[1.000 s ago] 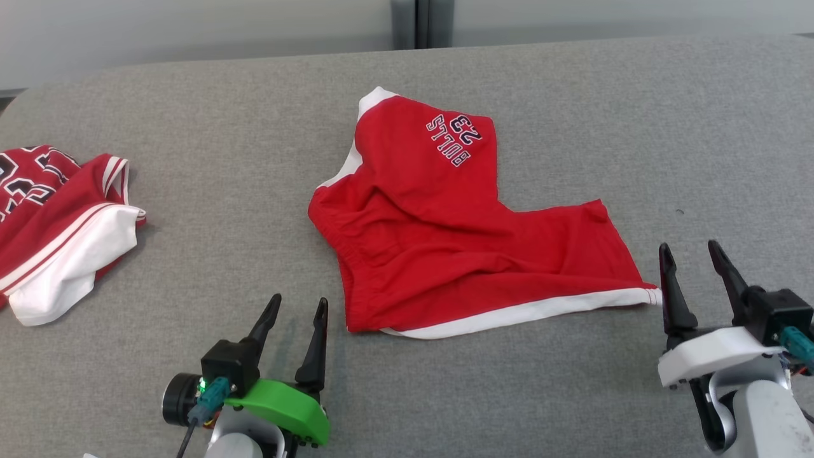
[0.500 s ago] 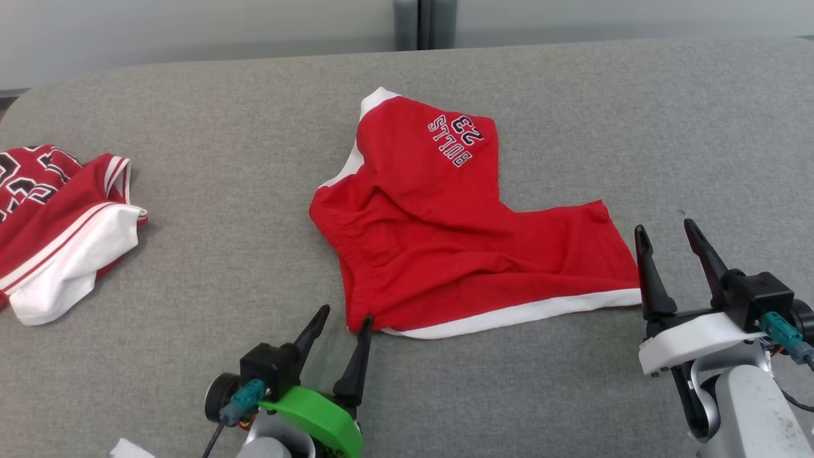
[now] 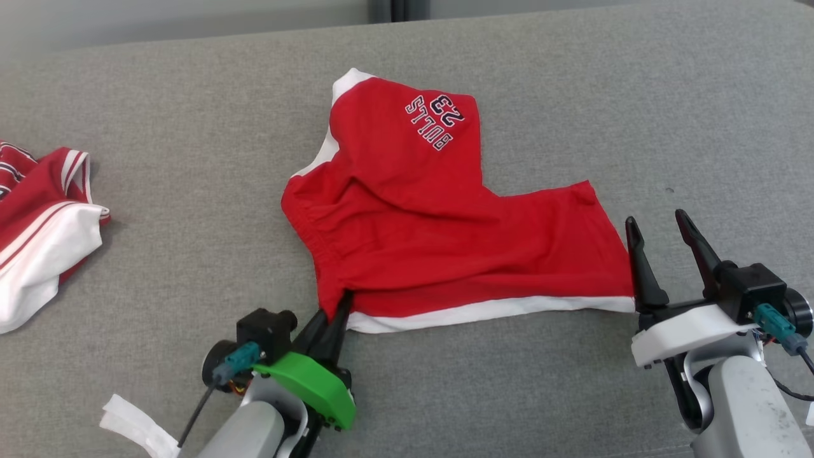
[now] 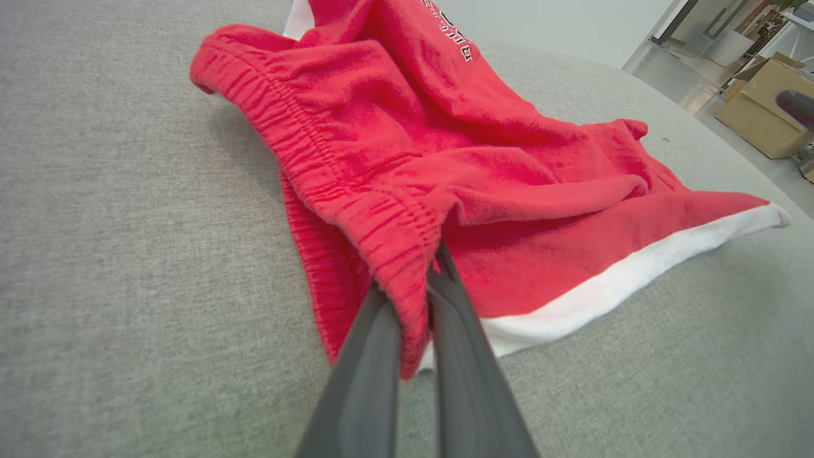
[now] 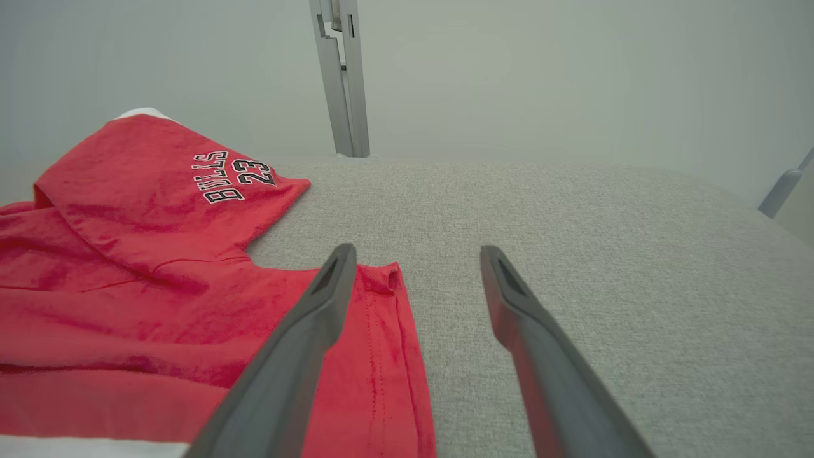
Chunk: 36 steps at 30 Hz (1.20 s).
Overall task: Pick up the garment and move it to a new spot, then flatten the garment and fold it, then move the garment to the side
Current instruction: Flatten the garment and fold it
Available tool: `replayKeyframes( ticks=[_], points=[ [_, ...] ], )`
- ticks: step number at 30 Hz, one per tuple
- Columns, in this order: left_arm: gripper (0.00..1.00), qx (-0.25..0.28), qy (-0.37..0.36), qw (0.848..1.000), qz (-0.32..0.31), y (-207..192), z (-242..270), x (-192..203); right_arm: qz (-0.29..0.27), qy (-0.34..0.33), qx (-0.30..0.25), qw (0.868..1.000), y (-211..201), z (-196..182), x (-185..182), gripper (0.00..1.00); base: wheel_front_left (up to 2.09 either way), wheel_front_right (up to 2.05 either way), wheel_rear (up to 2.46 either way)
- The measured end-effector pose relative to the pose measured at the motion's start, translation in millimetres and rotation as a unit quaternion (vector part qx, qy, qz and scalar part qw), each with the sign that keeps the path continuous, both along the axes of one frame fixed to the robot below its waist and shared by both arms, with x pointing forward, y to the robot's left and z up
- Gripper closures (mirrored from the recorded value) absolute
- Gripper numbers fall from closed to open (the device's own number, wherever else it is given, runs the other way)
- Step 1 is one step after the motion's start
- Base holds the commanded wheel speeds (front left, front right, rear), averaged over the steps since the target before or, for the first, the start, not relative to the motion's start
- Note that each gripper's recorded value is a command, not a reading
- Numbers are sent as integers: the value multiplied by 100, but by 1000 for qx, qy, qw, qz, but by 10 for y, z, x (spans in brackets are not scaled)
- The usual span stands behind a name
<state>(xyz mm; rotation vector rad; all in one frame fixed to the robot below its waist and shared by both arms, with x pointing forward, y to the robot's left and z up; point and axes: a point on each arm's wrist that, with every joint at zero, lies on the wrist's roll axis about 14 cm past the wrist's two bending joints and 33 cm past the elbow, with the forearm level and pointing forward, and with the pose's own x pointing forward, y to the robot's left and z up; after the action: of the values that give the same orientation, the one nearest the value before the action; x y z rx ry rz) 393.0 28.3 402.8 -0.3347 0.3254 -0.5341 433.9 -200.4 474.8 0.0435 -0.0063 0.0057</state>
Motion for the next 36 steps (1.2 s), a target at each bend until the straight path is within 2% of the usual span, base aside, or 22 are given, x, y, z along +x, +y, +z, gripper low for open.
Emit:
replayKeyframes(
  ticks=[7,8,9,13,23,28,36],
  points=[
    [100,18,12,1000,15,114,-153,268,3,11,-1,1000,10,-99,76,0,0,0,0],
    [27,43,22,999,12,149,-284,319,-1,15,0,1000,-21,-118,60,0,0,0,0],
    [0,43,21,999,16,164,-281,341,-1,15,1,1000,-25,-116,54,0,0,0,0],
    [0,46,1,998,47,292,-166,432,-2,8,7,1000,-24,-61,25,0,0,0,0],
    [0,44,-52,990,122,656,179,205,7,-5,22,1000,64,66,-115,0,0,0,0],
    [0,41,-51,985,159,844,222,0,13,-2,31,999,123,65,-226,0,0,0,0],
    [0,66,-59,982,168,950,246,-310,28,12,35,999,234,-7,-464,0,0,0,0]
  ],
)
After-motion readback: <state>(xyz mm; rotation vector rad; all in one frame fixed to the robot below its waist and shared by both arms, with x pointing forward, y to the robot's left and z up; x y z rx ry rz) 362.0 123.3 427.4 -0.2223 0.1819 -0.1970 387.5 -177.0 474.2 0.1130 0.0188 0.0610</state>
